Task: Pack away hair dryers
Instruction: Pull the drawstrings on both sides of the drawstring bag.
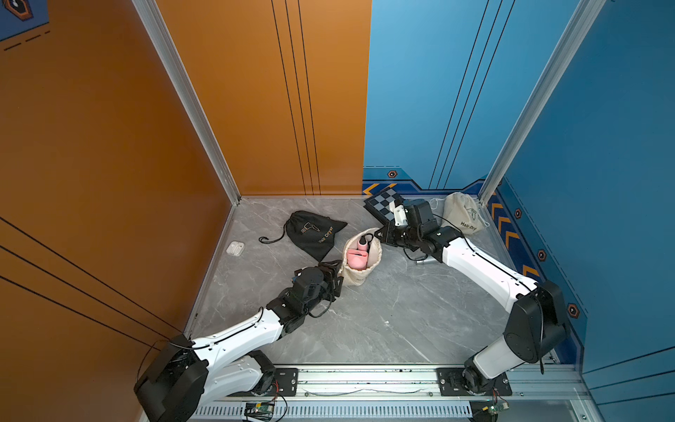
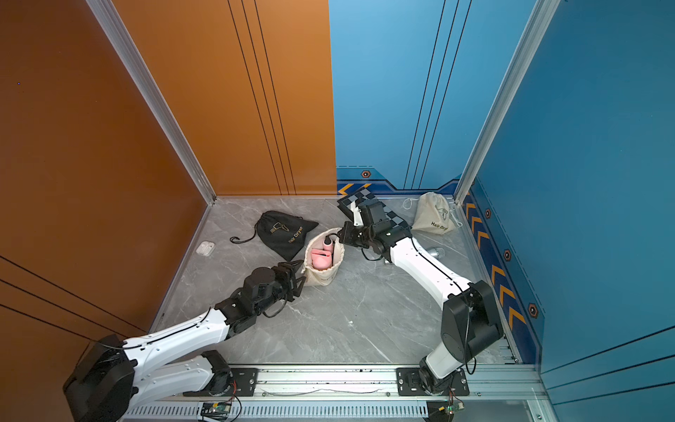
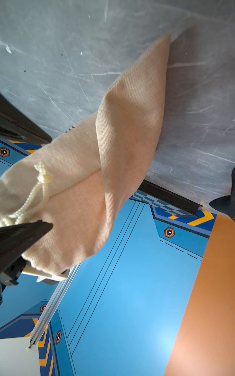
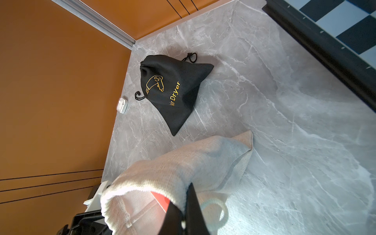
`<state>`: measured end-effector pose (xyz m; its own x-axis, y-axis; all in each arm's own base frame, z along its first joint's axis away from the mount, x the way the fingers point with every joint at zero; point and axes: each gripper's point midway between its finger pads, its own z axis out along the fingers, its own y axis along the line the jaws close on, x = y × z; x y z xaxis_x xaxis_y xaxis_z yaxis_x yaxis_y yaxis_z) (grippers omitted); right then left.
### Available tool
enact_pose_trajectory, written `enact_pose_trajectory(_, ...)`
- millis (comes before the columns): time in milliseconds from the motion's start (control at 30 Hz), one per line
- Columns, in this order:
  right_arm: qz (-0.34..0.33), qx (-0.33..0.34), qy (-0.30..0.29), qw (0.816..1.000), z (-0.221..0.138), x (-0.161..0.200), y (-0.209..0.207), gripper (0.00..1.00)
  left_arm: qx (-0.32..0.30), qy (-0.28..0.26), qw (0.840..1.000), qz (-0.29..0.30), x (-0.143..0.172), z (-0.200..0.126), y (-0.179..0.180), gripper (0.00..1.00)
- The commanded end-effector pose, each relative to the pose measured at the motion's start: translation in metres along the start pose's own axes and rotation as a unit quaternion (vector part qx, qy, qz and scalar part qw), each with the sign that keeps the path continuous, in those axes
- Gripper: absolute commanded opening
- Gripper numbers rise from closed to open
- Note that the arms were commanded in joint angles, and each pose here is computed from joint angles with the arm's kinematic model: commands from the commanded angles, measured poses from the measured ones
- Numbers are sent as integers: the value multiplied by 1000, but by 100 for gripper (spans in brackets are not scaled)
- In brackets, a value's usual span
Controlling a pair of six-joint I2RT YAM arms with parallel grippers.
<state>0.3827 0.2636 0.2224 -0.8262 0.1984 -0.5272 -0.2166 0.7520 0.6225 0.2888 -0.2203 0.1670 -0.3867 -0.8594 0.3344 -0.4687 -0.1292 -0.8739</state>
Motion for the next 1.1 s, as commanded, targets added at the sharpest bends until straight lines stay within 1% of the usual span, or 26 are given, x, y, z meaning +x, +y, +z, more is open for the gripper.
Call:
enact_pose_trajectory(0,-7,-8,-37,999,-15,-16,6,0,43,-23,999,-12,-3,-6,-24,62)
enact_pose_trajectory(200,-5,-11,-37,999,-15,-15,6,0,57,-38,998,-14,-8,-6,-35,61)
enact_pose_trajectory(433,-6,-14,-40,999,-17,-16,7,0,65,-57,996,-16,-18,-7,-39,61)
enact_pose_trajectory(667,-6,-11,-41,999,-16,-15,5,0,61,-71,996,-13,-23,-15,-34,61)
enact_pose_trajectory(900,-4,-5,-41,999,-14,-16,-1,0,48,-69,996,-12,-12,-21,-19,61)
enact_pose_trajectory(1067,-3,-10,-41,999,-16,-17,1,0,38,-68,997,-16,-2,-18,-6,62)
